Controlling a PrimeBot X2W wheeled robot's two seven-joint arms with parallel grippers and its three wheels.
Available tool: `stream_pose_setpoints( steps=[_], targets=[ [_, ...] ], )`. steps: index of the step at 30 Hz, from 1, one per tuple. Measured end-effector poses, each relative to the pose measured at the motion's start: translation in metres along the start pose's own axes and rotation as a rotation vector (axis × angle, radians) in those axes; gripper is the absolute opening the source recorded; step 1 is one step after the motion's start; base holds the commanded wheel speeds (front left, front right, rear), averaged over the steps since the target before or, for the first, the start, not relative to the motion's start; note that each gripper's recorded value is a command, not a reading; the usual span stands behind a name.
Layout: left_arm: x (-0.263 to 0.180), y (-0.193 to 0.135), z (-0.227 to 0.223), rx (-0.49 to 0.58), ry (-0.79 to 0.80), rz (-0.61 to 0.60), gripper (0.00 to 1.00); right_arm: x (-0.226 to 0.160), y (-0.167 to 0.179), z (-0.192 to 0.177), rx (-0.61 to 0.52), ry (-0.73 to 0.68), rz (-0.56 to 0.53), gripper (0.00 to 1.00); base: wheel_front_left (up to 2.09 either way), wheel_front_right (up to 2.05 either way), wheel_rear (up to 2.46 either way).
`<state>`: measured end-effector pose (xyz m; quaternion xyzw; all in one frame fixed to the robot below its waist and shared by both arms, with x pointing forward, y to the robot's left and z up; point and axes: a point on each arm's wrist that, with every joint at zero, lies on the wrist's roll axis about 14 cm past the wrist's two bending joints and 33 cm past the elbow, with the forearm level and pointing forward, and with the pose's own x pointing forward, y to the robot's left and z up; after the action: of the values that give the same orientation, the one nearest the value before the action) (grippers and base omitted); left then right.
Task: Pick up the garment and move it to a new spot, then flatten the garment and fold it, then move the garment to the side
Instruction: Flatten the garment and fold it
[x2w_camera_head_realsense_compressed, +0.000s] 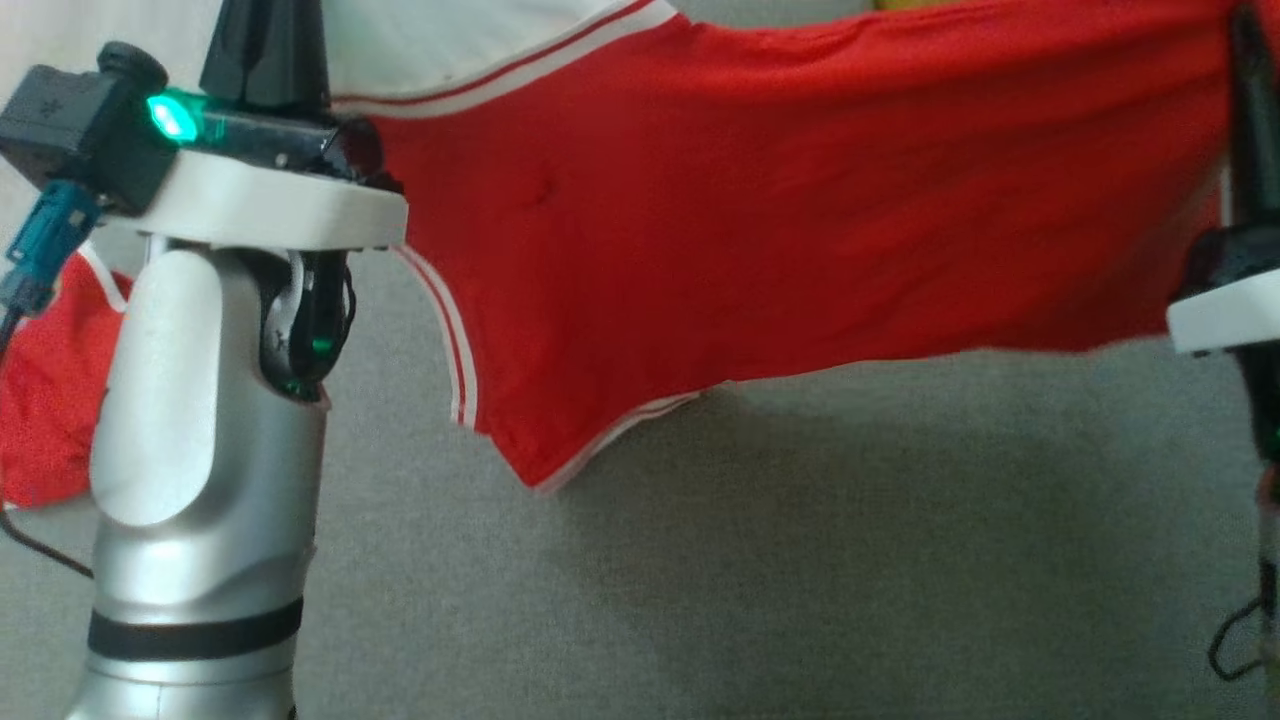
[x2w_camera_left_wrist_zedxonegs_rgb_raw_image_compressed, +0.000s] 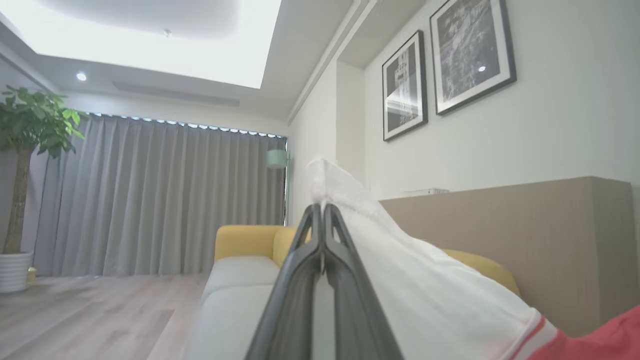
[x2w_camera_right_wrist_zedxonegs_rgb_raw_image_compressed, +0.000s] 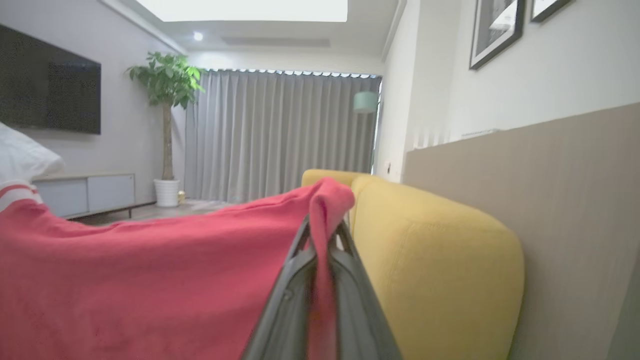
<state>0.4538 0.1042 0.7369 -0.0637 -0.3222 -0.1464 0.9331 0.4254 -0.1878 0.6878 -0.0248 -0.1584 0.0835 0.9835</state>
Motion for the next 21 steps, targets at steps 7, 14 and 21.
stream_pose_setpoints(
  steps=[7, 14, 21],
  targets=[
    [0.013, -0.016, 0.067, 0.033, -0.122, -0.046, 0.0, -0.01, 0.001, 0.043, -0.002, -0.079, 0.003, 0.0, 0.0, 0.0, 0.0],
    [0.017, -0.02, 0.075, 0.036, -0.123, -0.055, 0.0, -0.011, 0.001, 0.041, 0.042, -0.07, -0.005, 0.0, 0.0, 0.0, 0.0],
    [0.027, -0.015, 0.049, 0.01, -0.053, -0.046, 0.0, 0.004, -0.002, 0.023, 0.104, -0.025, -0.009, 0.0, 0.0, 0.0, 0.0]
  ],
)
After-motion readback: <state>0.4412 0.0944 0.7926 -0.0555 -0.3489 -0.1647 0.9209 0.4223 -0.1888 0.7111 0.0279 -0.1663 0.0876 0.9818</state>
